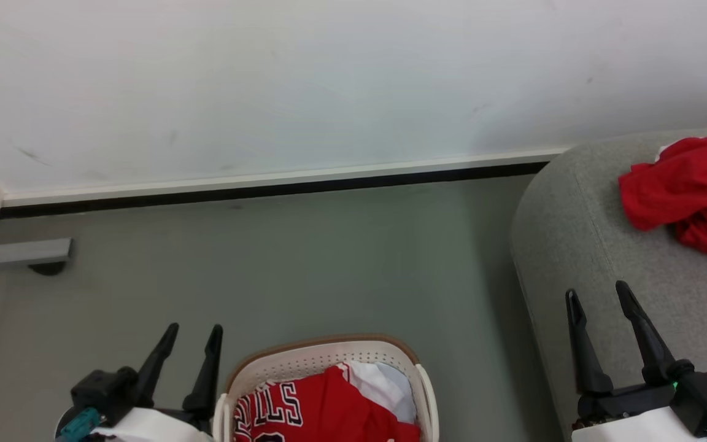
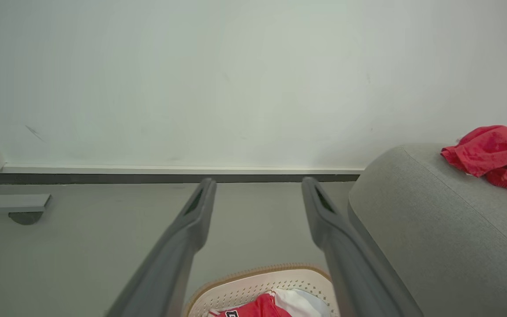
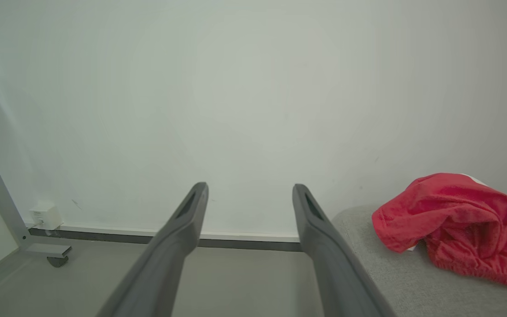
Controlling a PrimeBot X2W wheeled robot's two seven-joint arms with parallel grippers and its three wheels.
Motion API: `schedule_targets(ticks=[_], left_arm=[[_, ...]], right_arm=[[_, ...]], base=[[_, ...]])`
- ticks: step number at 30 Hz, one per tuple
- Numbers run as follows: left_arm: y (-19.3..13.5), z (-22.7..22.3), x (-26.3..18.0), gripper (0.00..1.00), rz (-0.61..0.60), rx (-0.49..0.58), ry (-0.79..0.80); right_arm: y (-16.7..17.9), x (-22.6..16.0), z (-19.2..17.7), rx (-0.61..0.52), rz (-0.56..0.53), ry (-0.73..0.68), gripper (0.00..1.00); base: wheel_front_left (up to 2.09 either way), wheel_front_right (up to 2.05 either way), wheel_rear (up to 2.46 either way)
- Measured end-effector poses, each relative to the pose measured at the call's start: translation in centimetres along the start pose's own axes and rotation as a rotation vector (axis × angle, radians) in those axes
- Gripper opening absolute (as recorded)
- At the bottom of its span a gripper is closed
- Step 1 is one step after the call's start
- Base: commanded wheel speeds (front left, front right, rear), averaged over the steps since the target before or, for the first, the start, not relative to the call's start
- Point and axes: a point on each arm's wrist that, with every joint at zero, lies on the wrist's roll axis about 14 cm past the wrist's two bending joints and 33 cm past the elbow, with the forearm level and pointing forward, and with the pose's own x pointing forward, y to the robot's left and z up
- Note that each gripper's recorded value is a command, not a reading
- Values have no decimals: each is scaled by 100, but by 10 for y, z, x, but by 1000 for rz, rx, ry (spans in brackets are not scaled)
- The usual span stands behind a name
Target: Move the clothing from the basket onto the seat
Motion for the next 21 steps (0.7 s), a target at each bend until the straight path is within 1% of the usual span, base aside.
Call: schedule_targets(ticks=[5,9,12,16,21], left_arm=[[-7,-20,23,100,-69,10,65],[-17,-48,39,100,-152,43,153],[-24,-79,48,100,-222,81,256],[-32,-121,57,100,-316,138,397],[-43,-186,44,100,-483,263,626]], right_arm=[[-15,3,7,1,-44,-26,100],[-32,6,14,4,-94,-49,100],[-45,11,22,19,-127,-76,100],[-58,12,18,16,-167,-67,100],[-75,14,14,28,-218,-60,100]], base=[[0,0,0],[0,0,0],[0,0,0],[0,0,0],[0,0,0]])
